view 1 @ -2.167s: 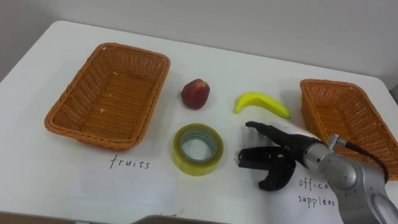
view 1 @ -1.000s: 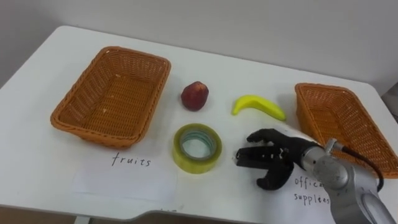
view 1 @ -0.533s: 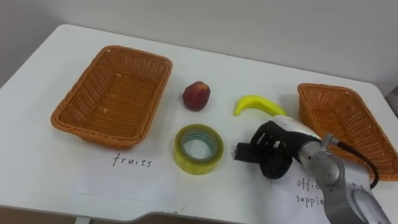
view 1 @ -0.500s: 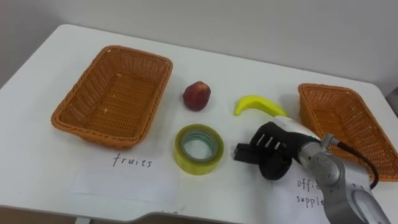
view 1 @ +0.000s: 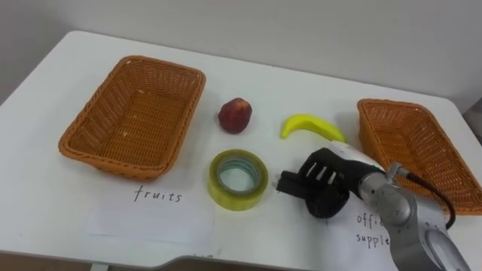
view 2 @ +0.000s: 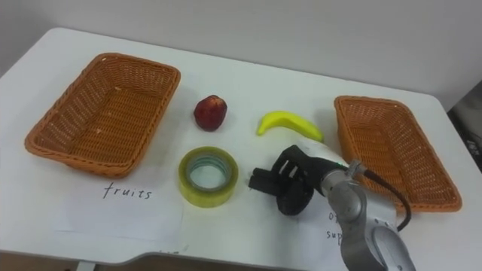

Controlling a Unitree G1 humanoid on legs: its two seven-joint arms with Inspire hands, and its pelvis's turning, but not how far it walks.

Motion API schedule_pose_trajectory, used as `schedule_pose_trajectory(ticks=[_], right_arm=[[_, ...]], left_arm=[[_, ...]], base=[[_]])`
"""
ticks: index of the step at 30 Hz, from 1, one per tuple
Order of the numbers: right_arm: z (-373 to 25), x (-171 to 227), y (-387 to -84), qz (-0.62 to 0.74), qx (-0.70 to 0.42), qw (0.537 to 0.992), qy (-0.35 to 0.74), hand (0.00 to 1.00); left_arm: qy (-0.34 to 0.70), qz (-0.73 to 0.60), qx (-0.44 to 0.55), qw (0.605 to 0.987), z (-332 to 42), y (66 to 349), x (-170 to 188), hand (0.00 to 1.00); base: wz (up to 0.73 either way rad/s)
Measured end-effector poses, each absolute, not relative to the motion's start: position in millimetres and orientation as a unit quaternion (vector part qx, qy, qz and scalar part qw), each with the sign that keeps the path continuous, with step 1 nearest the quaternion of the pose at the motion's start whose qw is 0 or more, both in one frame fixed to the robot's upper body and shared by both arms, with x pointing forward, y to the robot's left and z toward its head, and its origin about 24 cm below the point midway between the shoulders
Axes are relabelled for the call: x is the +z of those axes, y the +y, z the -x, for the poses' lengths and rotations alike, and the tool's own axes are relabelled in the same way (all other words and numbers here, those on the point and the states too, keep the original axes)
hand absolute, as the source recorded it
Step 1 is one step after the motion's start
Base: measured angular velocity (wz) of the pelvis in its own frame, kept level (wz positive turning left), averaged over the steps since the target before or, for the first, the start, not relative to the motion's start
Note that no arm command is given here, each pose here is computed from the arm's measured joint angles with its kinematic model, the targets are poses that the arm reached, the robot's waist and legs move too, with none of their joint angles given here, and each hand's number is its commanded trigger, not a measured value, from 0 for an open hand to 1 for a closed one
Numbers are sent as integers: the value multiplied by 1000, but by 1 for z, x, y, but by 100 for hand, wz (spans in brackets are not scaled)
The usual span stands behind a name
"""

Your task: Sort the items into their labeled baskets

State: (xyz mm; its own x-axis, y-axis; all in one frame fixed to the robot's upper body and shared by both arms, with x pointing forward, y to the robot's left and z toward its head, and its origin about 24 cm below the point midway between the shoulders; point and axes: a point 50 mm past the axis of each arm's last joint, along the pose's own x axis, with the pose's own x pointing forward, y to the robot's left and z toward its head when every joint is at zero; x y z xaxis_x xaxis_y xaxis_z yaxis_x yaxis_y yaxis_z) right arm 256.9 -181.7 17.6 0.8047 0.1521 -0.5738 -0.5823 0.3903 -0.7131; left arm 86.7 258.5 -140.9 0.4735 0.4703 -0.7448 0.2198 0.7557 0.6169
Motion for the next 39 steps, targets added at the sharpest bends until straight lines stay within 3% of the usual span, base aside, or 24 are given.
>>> schedule_pose_trajectory(ticks=[13,21,39], right_arm=[[-255,27,-192,437,215,856,172,100],[-259,56,-204,403,159,895,106,100],[-260,91,-214,353,78,932,7,100]], left_arm=[[503,-317,89,799,-85,254,-142,0],[527,-296,117,788,-64,259,-145,0],[547,-286,116,778,-49,257,-150,0]], base=[[-1],[0],[0]])
